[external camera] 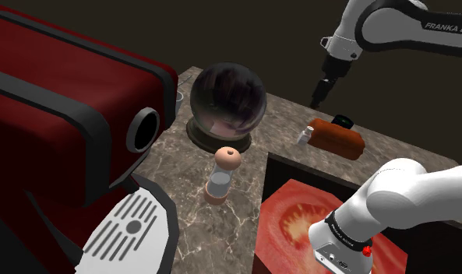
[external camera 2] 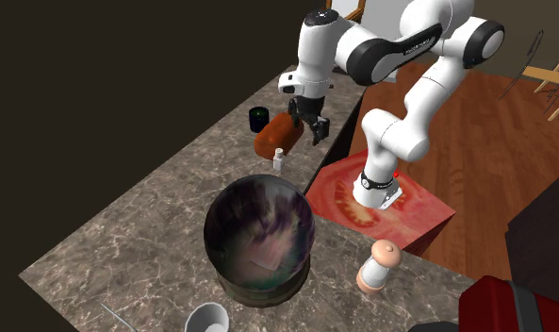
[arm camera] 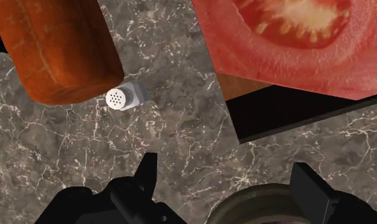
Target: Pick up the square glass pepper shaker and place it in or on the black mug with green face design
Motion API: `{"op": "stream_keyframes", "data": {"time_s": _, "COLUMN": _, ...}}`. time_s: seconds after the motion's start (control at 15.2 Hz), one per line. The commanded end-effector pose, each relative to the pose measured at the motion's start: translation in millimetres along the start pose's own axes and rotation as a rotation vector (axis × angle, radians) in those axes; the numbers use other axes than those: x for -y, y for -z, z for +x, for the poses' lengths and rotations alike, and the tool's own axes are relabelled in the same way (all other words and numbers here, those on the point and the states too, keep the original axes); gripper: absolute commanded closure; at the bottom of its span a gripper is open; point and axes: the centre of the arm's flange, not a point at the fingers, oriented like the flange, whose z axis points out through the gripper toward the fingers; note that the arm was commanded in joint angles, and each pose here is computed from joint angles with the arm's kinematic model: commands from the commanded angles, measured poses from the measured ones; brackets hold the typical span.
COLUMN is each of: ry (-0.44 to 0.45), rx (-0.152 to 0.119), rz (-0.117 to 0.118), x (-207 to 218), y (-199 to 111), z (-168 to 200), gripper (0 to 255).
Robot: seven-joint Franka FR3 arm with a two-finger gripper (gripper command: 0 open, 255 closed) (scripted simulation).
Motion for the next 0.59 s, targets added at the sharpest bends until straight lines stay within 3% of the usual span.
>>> {"op": "stream_keyframes", "data": {"time_s": 0.0, "ry": -0.001, "rx": 0.012, "rz": 0.007, "x": -21, "y": -21, "z": 5, "gripper": 0}}
{"op": "stream_keyframes", "data": {"time_s": 0.53, "ry": -0.008, "rx": 0.065, "rz": 0.04, "x": -84, "y": -108, "z": 26, "gripper": 0}}
